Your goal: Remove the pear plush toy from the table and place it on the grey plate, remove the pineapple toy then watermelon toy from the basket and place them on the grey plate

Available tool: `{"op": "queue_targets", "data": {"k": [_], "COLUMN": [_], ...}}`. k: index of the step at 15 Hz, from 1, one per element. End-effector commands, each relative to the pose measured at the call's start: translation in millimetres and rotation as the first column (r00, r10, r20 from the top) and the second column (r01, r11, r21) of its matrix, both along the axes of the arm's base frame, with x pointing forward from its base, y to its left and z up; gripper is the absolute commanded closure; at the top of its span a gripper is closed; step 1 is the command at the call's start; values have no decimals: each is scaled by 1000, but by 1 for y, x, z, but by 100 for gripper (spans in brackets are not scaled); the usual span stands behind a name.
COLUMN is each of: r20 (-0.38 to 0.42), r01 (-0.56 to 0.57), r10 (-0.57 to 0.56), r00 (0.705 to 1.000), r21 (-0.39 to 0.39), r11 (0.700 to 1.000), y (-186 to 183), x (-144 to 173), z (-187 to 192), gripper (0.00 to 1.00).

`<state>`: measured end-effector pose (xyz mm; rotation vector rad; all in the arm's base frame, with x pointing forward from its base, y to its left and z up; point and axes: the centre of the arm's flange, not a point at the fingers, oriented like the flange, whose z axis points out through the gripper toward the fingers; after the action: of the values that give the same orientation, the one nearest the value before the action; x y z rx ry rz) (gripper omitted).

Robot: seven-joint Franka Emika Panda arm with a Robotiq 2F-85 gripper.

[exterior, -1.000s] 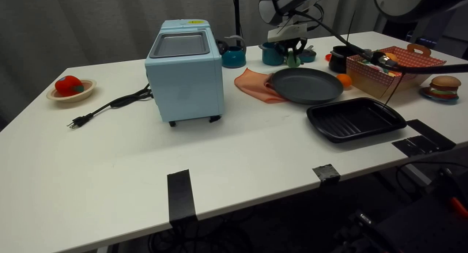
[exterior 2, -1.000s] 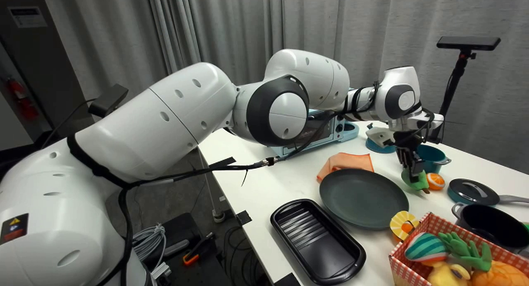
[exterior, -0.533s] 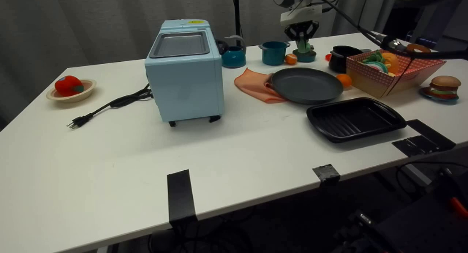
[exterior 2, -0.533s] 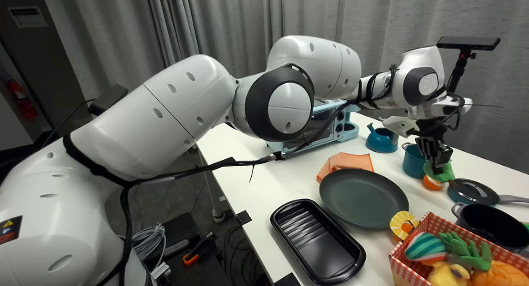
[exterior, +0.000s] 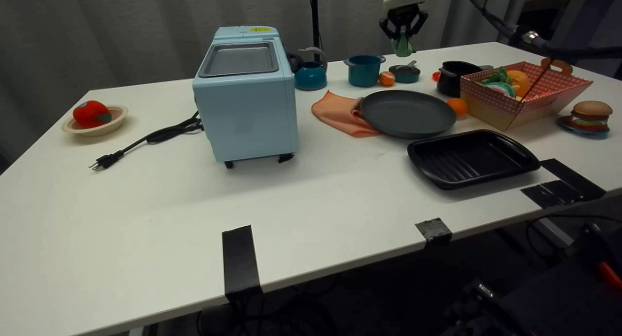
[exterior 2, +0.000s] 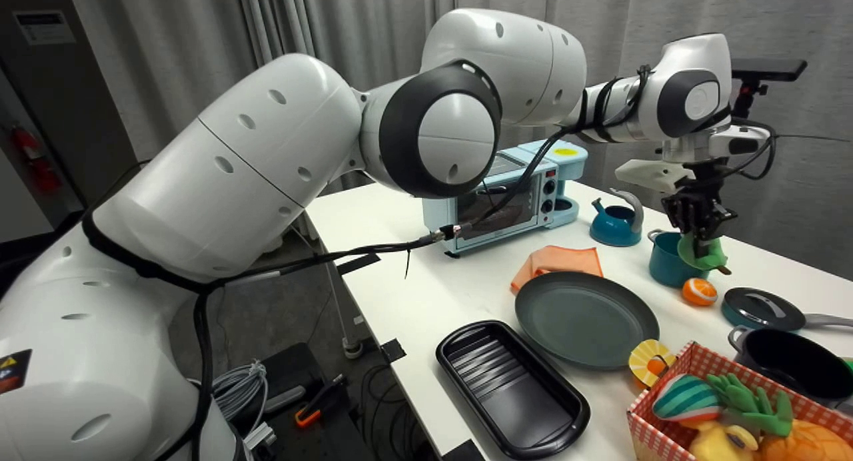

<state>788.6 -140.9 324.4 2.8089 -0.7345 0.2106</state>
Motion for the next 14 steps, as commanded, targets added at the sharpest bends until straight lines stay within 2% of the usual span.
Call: {"op": "queue_targets", "data": {"k": [1,7,14], "r20": [-52,-146,-207], "r01": [-99,-226,-303], "r10": [102,230,304], "r00": [993,962,930], "r21": [50,48,36], "r11": [994,973,952], "y": [28,70,87], "x": [-53,-92,-134], "z": [9,-13,-56], "gripper": [95,95,95]}}
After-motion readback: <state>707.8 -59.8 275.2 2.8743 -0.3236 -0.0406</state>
